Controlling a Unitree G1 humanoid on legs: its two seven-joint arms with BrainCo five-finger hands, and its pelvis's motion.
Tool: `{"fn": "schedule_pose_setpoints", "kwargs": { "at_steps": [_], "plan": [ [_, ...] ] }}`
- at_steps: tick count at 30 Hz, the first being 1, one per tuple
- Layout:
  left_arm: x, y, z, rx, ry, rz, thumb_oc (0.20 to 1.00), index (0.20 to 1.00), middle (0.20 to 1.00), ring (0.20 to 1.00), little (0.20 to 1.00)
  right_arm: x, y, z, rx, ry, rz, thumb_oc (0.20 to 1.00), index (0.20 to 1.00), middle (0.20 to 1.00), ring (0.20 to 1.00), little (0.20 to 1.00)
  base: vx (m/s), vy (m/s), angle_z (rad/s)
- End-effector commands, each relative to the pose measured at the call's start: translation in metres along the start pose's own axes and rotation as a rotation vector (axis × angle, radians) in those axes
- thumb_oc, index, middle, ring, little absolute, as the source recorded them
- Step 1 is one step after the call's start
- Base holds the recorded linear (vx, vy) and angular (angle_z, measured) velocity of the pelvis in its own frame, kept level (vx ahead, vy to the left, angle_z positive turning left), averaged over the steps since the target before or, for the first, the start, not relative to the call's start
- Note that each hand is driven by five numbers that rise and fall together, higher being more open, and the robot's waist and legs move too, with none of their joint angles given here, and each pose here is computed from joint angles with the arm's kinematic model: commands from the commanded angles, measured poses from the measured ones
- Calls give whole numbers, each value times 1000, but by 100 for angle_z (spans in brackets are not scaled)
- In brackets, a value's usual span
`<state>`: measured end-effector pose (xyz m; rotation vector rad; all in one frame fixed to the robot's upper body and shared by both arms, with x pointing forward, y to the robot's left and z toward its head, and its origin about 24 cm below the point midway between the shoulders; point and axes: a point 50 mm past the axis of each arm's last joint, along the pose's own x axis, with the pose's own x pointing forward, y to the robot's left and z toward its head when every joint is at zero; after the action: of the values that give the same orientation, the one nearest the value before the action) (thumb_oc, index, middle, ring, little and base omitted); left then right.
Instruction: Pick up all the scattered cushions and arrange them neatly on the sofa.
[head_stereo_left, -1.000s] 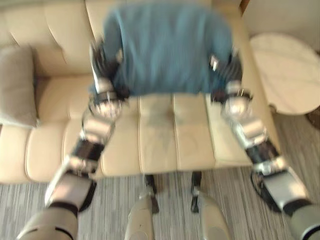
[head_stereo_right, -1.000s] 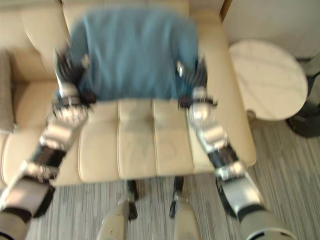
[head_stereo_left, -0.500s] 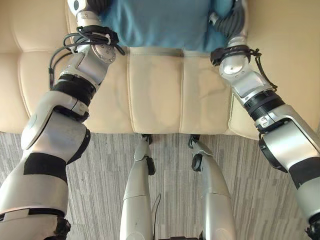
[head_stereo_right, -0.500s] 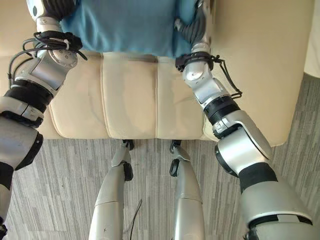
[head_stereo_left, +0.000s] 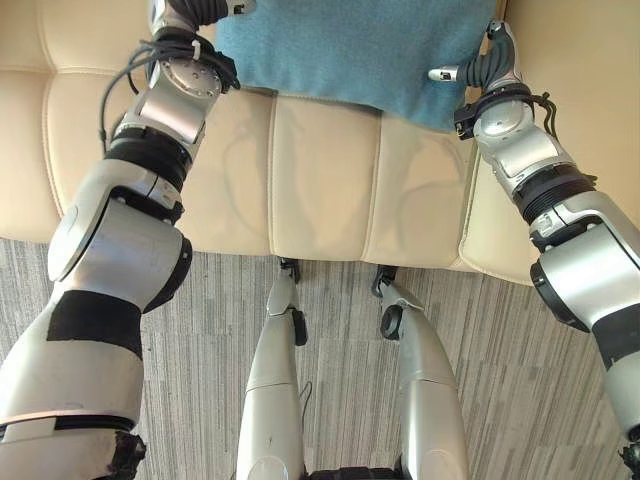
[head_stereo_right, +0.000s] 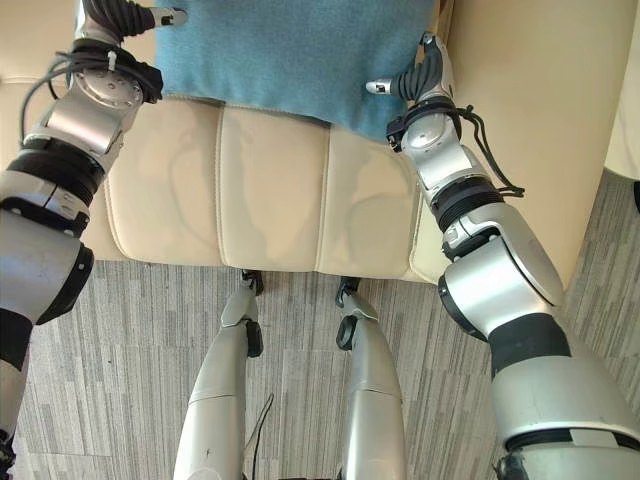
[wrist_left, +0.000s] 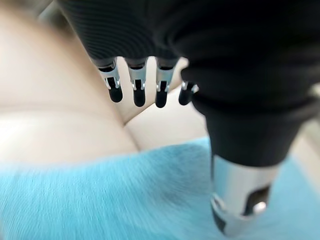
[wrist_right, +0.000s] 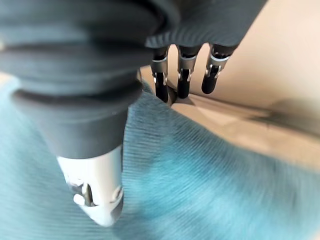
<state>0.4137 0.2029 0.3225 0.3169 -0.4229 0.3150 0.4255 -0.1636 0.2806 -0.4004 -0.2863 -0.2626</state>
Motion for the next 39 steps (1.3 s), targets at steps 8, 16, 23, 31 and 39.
{"fn": "schedule_pose_setpoints", "kwargs": {
  "at_steps": [8, 16, 23, 31, 39],
  "plan": [
    [-104, -2, -149, -490, 333, 44, 1000, 1000, 1000, 1000, 1000, -98, 47, -124, 445, 238, 71, 1000, 1000, 1000, 1000, 1000, 46, 64, -3],
    [-247, 7, -243, -328, 699, -66, 1000, 1000, 1000, 1000, 1000, -203, 36, -220, 362, 528, 238, 1000, 1000, 1000, 1000, 1000, 127, 77, -18],
    [-327, 22, -276, -122, 926, -197, 1000, 1000, 1000, 1000, 1000, -253, 11, -266, 196, 701, 248, 1000, 1000, 1000, 1000, 1000, 35, 62, -14],
    [-371, 25, -283, -50, 1031, -250, 1000, 1000, 1000, 1000, 1000, -289, 6, -283, 204, 808, 246, 1000, 1000, 1000, 1000, 1000, -22, 72, -7],
    [-364, 30, -274, 74, 947, -344, 1000, 1000, 1000, 1000, 1000, -296, 3, -274, 210, 756, 226, 1000, 1000, 1000, 1000, 1000, -110, 34, -3]
  ]
}}
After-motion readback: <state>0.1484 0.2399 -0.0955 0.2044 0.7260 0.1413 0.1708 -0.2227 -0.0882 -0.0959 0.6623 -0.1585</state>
